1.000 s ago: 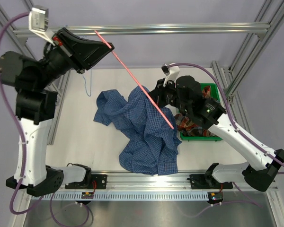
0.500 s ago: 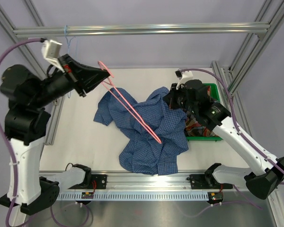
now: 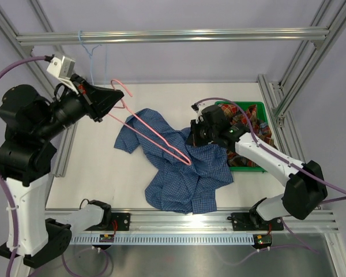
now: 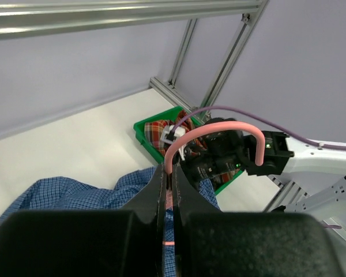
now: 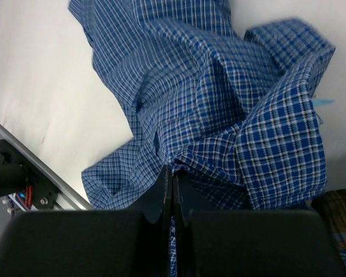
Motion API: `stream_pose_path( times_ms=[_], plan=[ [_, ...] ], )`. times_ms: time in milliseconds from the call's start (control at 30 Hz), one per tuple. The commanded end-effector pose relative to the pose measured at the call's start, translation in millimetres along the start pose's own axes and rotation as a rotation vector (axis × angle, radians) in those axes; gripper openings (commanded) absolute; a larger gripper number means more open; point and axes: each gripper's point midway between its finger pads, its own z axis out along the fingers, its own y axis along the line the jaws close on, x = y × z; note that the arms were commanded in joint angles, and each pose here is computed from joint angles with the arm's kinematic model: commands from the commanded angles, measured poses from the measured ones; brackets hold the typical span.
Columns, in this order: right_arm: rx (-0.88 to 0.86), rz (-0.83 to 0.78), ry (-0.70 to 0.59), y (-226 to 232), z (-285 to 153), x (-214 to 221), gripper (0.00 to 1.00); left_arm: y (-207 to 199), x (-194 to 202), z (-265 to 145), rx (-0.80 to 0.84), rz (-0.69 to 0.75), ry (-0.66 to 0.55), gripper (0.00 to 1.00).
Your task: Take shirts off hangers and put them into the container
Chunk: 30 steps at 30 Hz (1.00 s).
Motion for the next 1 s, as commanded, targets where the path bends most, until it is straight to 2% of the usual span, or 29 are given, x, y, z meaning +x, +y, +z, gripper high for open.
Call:
stream_pose_path(
  times_ms=[0,67,100,133,233,267,300,333,433,667,867,967],
  plan=[
    [-0.060,0.029,0.003,9,7,5,0.00,-9,-14,-14,0.006,0.058,-0.049,0.00],
    [-0.046,0.023,0.026,3,15,12,0.01,-14,-14,-16,0.028,0.058,-0.052,0.00],
    [-0.033,0.022,0.057,-2,24,19,0.04,-14,-12,-14,0.034,0.054,-0.049,0.00],
    [-0.028,0.012,0.065,-3,27,19,0.18,-14,-11,-14,0.037,0.053,-0.048,0.00],
    [-0.041,-0.014,0.082,-6,41,22,0.47,-16,-8,-12,0.058,0.048,-0.042,0.00],
    [-0.081,-0.033,0.095,-1,43,25,0.79,-17,-8,-12,0.065,0.050,-0.046,0.00],
    [-0.102,-0.044,0.110,1,48,28,0.93,-18,-7,-12,0.071,0.048,-0.044,0.00],
    [-0.164,-0.056,0.126,10,48,31,1.00,-18,-5,-11,0.074,0.048,-0.038,0.00],
    [-0.226,-0.076,0.201,14,59,44,0.99,-17,-2,-11,0.080,0.051,-0.031,0.00],
    [-0.249,-0.049,0.292,9,80,78,1.00,-16,4,-9,0.087,0.061,-0.014,0.00],
    [-0.137,-0.101,0.390,9,97,114,0.99,-19,5,-10,0.101,0.062,-0.018,0.00],
    [-0.020,-0.120,0.424,3,107,132,0.99,-20,4,-12,0.106,0.066,-0.023,0.00]
  ],
)
